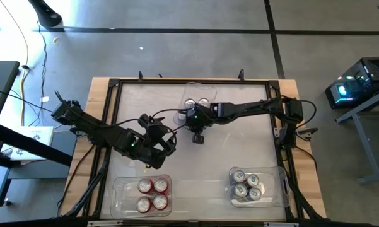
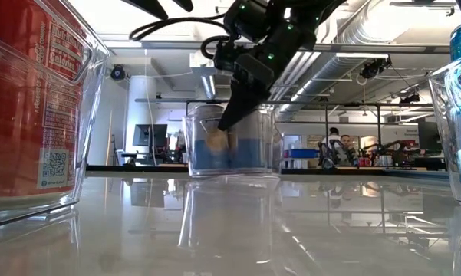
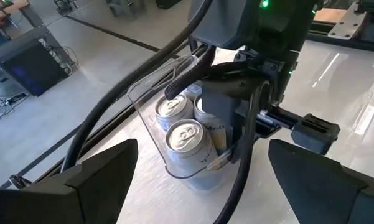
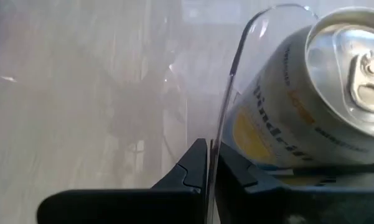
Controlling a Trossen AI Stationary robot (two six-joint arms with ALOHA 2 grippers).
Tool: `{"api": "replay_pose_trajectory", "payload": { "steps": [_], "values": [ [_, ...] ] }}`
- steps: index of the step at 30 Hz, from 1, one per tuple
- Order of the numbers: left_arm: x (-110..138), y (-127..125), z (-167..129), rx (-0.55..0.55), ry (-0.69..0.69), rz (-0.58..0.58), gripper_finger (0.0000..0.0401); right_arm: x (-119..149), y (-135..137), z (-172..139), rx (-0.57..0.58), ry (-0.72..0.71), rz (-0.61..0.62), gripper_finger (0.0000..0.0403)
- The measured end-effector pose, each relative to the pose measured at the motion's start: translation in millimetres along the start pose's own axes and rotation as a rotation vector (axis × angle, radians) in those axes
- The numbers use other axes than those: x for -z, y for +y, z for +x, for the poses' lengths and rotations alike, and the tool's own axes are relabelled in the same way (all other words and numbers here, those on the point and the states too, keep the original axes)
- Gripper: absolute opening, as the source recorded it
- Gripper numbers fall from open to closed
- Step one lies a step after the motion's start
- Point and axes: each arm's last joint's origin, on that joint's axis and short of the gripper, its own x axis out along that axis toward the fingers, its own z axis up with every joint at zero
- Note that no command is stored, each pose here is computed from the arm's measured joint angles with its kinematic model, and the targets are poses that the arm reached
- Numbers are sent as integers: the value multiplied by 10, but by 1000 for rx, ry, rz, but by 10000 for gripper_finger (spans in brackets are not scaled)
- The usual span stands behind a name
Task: Sort soda cans
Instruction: Move the top right transparent bin to the top center of the table
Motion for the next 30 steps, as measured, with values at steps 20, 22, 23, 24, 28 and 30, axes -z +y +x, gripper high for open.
{"api": "replay_pose_trajectory", "payload": {
  "steps": [20,22,23,24,28,30],
  "values": [
    [56,55,-11,-31,33,-44,355,-5,-107,299,11,-70,-298,0],
    [57,57,-11,-31,34,-43,355,-9,-146,298,24,-80,-301,0],
    [57,57,-11,-31,34,-43,355,-12,-170,300,29,-87,-307,0],
    [57,57,-11,-31,34,-43,355,-17,-185,301,34,-95,-315,0],
    [57,57,-11,-31,34,-49,355,-26,-237,303,50,-113,-324,0],
    [58,57,-11,-32,34,-57,355,-27,-248,302,52,-116,-320,0]
  ]
}}
